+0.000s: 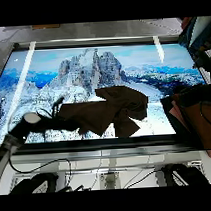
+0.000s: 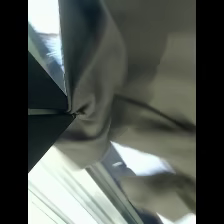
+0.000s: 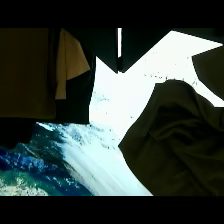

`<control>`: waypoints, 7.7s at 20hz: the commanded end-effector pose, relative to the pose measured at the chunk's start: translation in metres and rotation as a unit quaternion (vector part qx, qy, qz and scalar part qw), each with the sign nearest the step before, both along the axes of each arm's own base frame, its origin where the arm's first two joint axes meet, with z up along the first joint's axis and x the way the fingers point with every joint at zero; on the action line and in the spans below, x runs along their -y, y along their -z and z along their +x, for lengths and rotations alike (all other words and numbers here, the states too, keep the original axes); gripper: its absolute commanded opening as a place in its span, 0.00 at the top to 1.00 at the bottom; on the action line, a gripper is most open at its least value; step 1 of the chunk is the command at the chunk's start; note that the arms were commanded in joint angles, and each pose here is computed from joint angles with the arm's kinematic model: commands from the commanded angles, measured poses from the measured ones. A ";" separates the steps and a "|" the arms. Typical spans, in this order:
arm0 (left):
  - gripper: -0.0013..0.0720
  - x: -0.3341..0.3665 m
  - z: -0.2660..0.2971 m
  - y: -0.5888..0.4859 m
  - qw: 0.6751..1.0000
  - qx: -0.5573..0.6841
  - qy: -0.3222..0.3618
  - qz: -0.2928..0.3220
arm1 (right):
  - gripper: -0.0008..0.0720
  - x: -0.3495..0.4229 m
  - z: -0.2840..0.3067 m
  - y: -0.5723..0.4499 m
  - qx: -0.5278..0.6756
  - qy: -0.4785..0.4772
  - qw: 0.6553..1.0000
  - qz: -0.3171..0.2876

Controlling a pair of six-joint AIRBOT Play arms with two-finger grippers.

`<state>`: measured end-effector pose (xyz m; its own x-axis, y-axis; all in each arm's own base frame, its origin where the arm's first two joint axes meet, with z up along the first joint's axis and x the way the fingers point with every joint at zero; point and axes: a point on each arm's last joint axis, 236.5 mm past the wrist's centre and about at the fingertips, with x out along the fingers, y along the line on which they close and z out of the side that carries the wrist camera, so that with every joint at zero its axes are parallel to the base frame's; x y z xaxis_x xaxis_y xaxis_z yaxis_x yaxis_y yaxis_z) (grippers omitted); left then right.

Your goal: Fold the clothes and pants, and hang the long-sleeved shirts on hangers.

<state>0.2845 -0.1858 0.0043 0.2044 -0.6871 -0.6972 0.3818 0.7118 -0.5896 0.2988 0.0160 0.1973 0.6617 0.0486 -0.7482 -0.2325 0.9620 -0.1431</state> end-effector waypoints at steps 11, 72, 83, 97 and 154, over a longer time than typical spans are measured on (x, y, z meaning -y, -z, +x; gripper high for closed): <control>0.96 -0.114 0.234 -0.166 0.859 0.383 -0.336 0.048 | 0.97 -0.008 0.012 0.025 0.000 0.009 0.999 0.031; 0.35 -0.256 0.001 0.118 0.940 -0.179 -0.282 0.072 | 0.97 -0.162 0.078 0.293 -0.309 0.067 0.846 0.430; 0.96 -0.253 0.033 0.133 0.942 -0.150 -0.288 0.086 | 0.97 -0.162 0.079 0.290 -0.298 0.044 0.855 0.421; 0.96 -0.281 0.119 -0.309 0.825 0.421 -0.364 0.096 | 0.97 -0.078 0.133 -0.069 0.137 -0.089 0.976 0.147; 0.02 -0.222 0.061 -0.021 0.948 0.057 -0.287 0.122 | 0.51 0.028 0.018 0.288 -0.405 0.158 0.836 0.334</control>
<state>0.3777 0.0450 0.0537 0.6300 -0.2453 -0.7368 -0.0216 0.9429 -0.3324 0.3115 -0.0086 -0.0627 -0.0584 0.5974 -0.7998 0.2469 0.7849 0.5682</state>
